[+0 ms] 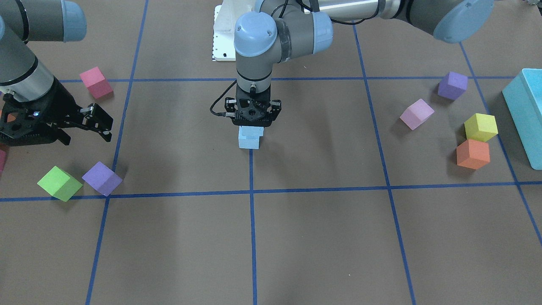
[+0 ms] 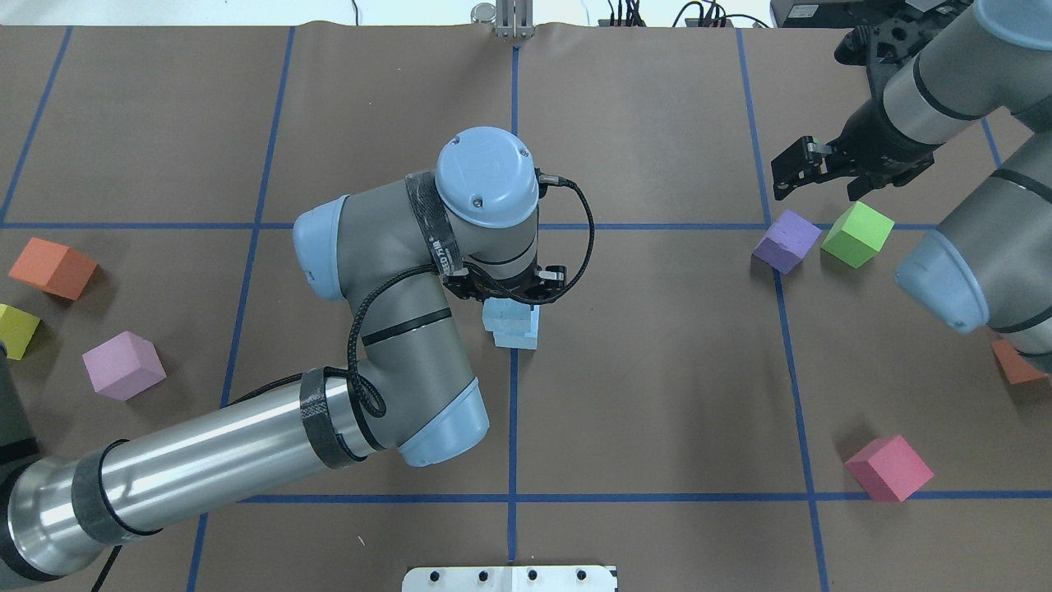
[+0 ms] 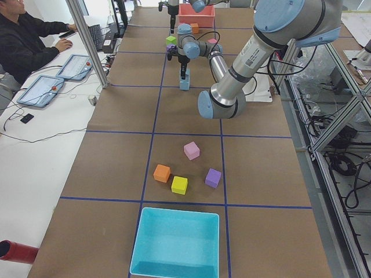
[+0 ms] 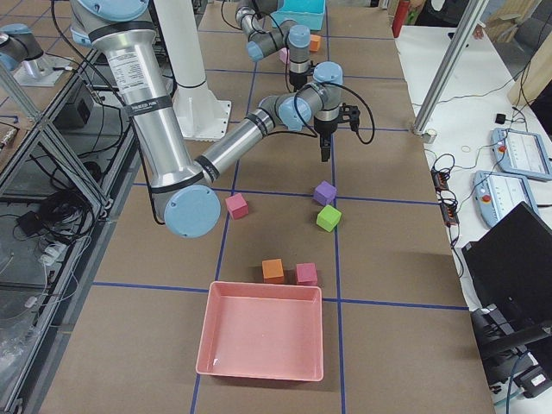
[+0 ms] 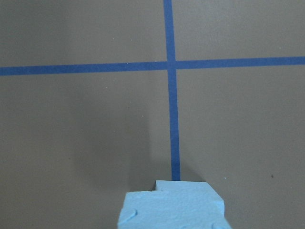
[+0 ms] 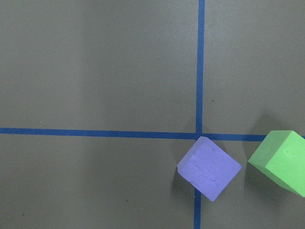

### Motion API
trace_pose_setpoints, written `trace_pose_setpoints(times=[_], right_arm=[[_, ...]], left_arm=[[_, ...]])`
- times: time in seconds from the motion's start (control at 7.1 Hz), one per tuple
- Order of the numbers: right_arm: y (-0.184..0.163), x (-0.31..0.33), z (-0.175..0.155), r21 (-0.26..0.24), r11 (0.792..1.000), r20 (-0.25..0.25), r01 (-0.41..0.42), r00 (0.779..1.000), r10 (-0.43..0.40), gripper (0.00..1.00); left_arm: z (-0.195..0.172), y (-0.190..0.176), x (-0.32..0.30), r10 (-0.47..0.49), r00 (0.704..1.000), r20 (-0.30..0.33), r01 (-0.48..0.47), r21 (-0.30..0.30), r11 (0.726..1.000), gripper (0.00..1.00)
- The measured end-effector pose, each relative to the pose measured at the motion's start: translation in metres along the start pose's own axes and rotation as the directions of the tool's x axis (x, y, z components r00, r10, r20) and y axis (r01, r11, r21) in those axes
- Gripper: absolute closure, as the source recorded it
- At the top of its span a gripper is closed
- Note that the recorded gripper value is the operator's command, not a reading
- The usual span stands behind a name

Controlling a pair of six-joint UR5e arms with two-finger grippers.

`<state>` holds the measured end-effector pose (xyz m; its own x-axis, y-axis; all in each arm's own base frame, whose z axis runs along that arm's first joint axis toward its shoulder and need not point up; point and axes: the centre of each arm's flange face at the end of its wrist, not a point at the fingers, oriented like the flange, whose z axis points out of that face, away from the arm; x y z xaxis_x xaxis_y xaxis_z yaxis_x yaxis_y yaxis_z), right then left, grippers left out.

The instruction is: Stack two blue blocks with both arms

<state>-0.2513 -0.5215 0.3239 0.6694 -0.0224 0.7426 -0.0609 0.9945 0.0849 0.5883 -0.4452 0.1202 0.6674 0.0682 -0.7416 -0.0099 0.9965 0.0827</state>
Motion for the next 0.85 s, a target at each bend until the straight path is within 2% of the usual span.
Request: trace_pose_setpoints(times=[0.85], right_arm=[[-0.0001,-0.0005,0.0002,0.0,1.0,0.0,0.001,1.0,-0.001,0.0]], left_arm=[[0.0056,0.003,0.0045,0.062,0.998,0.0,-0.062,-0.006,0.998,0.47]])
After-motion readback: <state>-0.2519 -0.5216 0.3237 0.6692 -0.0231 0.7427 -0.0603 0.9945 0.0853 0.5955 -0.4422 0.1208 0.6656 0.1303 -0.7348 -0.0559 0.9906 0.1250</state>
